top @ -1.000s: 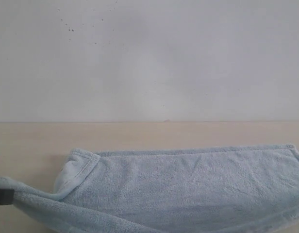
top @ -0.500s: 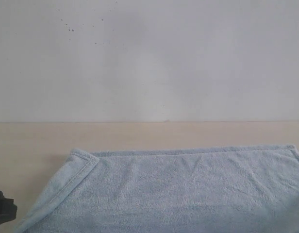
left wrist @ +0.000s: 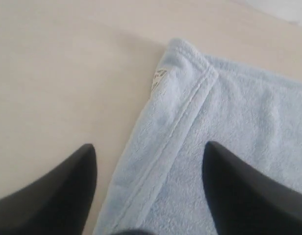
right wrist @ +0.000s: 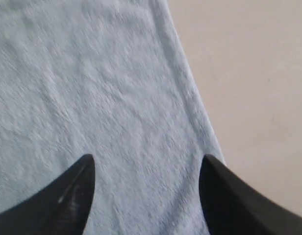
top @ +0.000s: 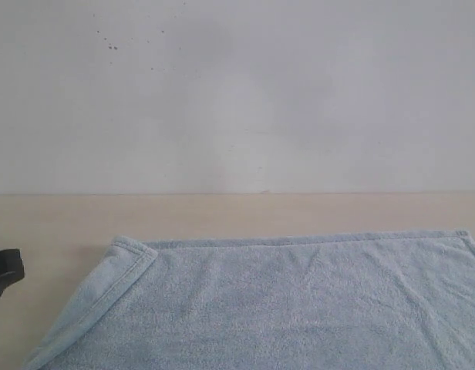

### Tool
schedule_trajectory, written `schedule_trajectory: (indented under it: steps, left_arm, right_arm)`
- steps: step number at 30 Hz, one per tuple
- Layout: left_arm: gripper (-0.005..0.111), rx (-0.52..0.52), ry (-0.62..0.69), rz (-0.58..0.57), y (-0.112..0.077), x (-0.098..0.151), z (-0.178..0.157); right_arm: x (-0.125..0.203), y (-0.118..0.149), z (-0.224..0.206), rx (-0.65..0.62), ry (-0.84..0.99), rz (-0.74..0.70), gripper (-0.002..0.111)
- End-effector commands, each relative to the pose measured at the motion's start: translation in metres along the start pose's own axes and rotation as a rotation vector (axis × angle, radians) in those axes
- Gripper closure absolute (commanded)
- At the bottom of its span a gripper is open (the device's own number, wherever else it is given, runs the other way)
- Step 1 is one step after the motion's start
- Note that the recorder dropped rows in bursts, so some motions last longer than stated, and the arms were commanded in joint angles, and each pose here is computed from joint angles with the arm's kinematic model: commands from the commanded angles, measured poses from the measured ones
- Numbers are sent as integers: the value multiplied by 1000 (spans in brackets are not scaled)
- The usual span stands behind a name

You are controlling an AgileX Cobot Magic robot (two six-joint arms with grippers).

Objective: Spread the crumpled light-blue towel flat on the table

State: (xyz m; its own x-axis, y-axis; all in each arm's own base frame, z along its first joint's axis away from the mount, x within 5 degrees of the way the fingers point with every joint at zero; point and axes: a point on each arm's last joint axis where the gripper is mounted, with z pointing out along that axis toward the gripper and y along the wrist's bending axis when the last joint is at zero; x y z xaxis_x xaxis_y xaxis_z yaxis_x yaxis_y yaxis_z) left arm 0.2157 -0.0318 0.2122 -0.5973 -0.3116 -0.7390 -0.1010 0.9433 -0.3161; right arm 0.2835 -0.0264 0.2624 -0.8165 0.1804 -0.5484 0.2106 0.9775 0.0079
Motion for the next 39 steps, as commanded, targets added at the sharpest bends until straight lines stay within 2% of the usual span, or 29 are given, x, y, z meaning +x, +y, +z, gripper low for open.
schedule_trajectory:
  steps: [1, 4, 5, 6, 11, 17, 23, 27, 33, 36, 39]
  left_arm:
    - [74, 61, -43, 40, -18, 4, 3]
    - [102, 114, 9, 142, -34, 17, 8]
    - [102, 134, 27, 188, -40, 22, 9]
    - [102, 154, 46, 233, -45, 27, 10]
    - [102, 241, 134, 429, -66, 50, 12]
    - [102, 312, 214, 657, -81, 78, 20]
    - [102, 288, 252, 699, -78, 95, 44]
    - [102, 279, 246, 742, -75, 108, 64]
    - [102, 261, 231, 739, -71, 121, 83]
    - [102, 218, 206, 678, -66, 120, 89]
    - [102, 133, 139, 542, -59, 109, 93]
  right_arm:
    - [-6, 6, 1, -55, 7, -31, 63]
    - [7, 5, 17, -43, 133, -81, 92]
    - [13, 4, 23, -34, 178, -100, 104]
    - [18, 4, 28, -32, 209, -106, 108]
    - [48, 2, 50, -24, 323, -111, 108]
    - [71, 2, 63, -43, 309, -80, 108]
    - [73, 7, 66, -88, 261, 5, 108]
    - [72, 11, 66, -135, 250, -38, 108]
    - [66, 12, 67, -146, 188, -31, 108]
    - [64, 12, 67, -143, 164, -29, 108]
    - [63, 11, 68, -142, 150, -34, 108]
